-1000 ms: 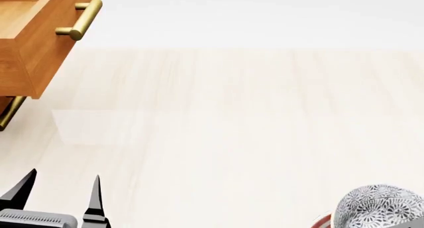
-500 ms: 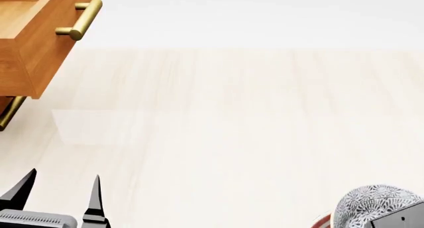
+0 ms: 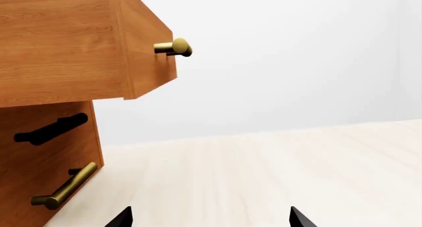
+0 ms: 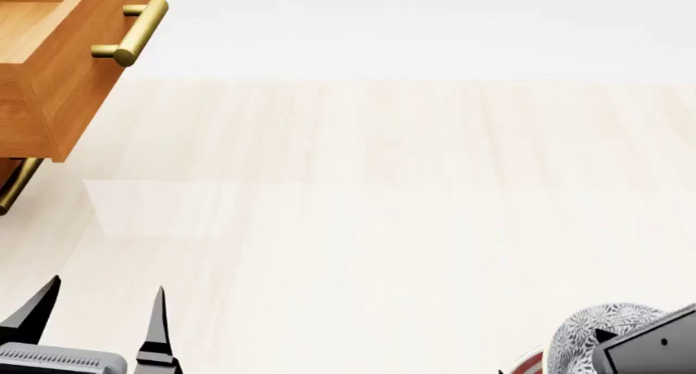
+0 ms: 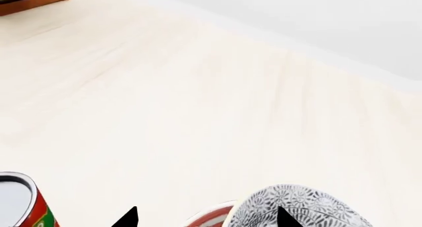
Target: Put the bowl on the plate.
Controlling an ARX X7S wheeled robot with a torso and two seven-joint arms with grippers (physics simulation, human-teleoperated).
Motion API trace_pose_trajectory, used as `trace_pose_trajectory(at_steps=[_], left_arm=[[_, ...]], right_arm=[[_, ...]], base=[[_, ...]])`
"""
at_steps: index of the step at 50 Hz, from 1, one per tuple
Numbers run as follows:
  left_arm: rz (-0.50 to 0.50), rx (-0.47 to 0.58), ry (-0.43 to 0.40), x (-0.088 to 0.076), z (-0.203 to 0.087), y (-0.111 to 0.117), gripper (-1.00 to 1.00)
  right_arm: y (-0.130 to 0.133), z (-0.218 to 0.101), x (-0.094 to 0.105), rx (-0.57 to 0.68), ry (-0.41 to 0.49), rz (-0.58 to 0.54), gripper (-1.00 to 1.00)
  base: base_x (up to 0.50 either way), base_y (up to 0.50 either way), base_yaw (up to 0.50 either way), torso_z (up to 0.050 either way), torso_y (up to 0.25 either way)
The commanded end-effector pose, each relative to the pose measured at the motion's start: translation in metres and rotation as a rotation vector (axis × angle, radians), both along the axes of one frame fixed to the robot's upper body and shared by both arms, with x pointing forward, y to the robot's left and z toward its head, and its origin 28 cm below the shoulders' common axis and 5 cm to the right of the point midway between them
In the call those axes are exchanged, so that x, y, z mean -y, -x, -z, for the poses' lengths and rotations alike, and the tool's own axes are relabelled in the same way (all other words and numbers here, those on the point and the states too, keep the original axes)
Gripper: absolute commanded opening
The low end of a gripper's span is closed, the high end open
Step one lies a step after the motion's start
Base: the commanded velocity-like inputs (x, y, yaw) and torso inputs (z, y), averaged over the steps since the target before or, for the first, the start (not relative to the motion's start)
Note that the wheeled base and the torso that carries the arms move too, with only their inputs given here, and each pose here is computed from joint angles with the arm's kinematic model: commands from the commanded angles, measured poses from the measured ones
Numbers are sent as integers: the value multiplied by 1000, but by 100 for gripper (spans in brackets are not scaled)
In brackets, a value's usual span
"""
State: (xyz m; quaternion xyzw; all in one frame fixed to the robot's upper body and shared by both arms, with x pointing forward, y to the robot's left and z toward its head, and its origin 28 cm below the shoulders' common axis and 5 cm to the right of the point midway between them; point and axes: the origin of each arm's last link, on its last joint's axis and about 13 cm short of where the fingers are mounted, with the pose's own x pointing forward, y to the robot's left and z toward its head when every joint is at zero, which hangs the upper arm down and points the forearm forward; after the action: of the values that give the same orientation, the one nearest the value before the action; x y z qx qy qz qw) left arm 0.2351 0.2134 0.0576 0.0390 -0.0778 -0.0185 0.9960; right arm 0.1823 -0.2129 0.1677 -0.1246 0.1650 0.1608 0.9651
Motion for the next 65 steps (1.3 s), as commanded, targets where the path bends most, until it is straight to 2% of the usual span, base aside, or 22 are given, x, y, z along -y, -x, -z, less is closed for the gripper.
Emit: trace_pose_trajectory(at_steps=[1, 26, 35, 65], left_arm=[[0, 0, -1, 0, 0, 0, 100], [2, 1, 1, 0, 1, 0, 100], [2, 2, 1, 0, 1, 0, 100], [4, 2, -1, 0, -1, 0, 100]], right_arm=[[3, -8, -4, 53, 17, -13, 100], [3, -26, -13, 222, 66, 3, 100], [3, -34, -13, 310, 61, 22, 100], [6, -50, -13, 492, 39, 42, 100]], base=[[0, 0, 0, 0, 0], [0, 0, 0, 0, 0], [0, 0, 0, 0, 0], [0, 0, 0, 0, 0]])
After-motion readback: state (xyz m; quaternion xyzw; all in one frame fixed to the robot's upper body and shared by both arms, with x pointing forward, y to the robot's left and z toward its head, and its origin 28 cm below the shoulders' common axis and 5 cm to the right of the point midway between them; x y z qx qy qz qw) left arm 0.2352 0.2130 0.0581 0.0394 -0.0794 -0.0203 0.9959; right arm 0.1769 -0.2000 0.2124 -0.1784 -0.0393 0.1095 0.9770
